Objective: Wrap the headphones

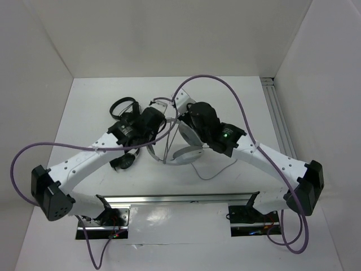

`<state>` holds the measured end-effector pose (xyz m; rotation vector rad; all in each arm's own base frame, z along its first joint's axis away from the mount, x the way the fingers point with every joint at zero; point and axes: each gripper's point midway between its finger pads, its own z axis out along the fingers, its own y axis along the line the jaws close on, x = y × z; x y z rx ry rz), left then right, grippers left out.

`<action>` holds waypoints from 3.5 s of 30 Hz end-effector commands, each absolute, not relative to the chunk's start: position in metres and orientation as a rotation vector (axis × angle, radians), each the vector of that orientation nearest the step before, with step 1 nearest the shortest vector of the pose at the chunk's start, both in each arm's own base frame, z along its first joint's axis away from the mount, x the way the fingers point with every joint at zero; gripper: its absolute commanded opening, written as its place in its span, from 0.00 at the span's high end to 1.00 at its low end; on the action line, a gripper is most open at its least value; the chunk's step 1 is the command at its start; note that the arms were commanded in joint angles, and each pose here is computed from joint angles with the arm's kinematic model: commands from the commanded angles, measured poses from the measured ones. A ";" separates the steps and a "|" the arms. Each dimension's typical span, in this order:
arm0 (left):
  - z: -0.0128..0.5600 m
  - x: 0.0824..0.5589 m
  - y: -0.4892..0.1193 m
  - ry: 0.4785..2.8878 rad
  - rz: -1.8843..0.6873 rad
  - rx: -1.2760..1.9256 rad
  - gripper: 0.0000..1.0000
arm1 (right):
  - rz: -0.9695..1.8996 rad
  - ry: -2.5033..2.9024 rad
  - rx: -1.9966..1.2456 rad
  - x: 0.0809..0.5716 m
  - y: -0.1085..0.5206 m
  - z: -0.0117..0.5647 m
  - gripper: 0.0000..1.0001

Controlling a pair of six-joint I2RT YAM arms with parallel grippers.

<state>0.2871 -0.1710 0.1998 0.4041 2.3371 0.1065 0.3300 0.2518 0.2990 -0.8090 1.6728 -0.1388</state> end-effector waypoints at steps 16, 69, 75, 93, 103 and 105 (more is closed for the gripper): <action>0.332 0.171 -0.202 2.003 -0.410 0.844 1.00 | 0.635 1.479 -0.910 0.361 0.275 0.348 0.96; 0.274 0.374 -0.089 2.235 0.315 -0.171 1.00 | 0.919 1.466 -1.232 0.144 0.364 0.265 1.00; 0.243 0.338 -0.100 2.324 0.312 0.024 1.00 | 0.288 1.632 -0.953 0.205 0.316 0.295 1.00; 0.216 0.235 -0.144 2.398 0.322 0.454 1.00 | -0.010 1.567 -0.281 0.334 0.232 0.374 0.91; 0.232 0.231 -0.149 2.380 0.333 0.479 1.00 | 0.228 1.573 -0.170 0.344 0.247 0.339 0.88; 0.228 0.231 -0.151 2.394 0.330 0.478 1.00 | 0.272 1.539 -0.107 0.342 0.239 0.344 0.86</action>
